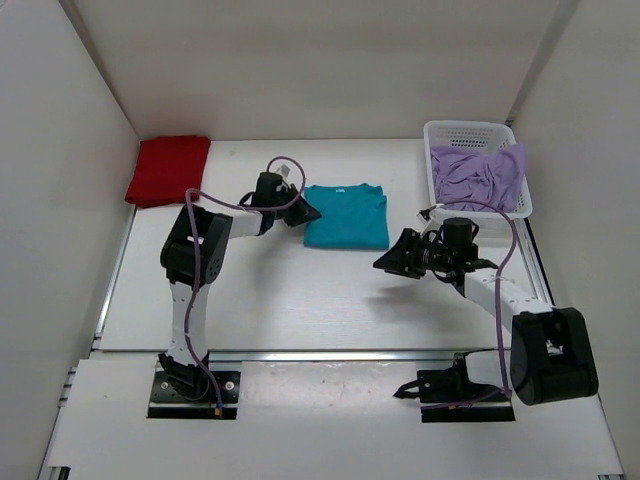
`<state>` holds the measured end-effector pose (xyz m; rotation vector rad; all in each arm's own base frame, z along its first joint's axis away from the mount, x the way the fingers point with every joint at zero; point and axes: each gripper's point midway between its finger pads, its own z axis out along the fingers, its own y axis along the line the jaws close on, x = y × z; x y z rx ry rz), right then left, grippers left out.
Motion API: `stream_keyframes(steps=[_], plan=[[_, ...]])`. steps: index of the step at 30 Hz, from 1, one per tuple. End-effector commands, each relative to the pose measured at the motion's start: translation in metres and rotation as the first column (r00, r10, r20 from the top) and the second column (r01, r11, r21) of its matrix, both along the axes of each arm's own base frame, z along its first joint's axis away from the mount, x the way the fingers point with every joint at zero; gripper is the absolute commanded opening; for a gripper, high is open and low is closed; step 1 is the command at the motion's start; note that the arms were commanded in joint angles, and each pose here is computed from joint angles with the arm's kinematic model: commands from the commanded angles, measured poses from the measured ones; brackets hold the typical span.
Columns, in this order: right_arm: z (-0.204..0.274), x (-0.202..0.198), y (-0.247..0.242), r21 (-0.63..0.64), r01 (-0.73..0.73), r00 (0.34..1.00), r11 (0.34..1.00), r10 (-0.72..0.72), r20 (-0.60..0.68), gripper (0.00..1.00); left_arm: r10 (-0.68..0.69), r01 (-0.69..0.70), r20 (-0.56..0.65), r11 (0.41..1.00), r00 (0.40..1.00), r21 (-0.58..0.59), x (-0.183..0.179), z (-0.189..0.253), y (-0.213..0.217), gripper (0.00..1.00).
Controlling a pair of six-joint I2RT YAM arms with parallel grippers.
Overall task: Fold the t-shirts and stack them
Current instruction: Fold the long partially folded tshirt into a neat square, then put the neatly folded tshirt into the corner of the board with the left arm
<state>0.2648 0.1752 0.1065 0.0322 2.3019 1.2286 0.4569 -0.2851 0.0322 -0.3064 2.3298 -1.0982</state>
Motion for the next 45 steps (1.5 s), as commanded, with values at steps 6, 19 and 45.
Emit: stream_keyframes(steps=[6, 19, 45], plan=[[0.015, 0.003, -0.007, 0.039, 0.007, 0.998, 0.999, -0.010, 0.059, 0.54, 0.118, -0.097, 0.234, 0.990, 0.965, -0.097, 0.099, 0.142, 0.046, 0.00], [-0.002, -0.012, 0.012, 0.019, -0.121, 0.993, 0.992, 0.121, 0.002, 0.54, 0.568, -0.535, 0.395, 0.820, 0.722, -0.201, 0.142, 0.237, 0.366, 0.02], [0.016, 0.016, 0.029, -0.147, -0.047, 0.995, 0.988, 0.060, 0.086, 0.00, 0.673, -0.671, 0.185, 0.737, 0.716, -0.084, -0.004, 0.126, 0.289, 0.99]])
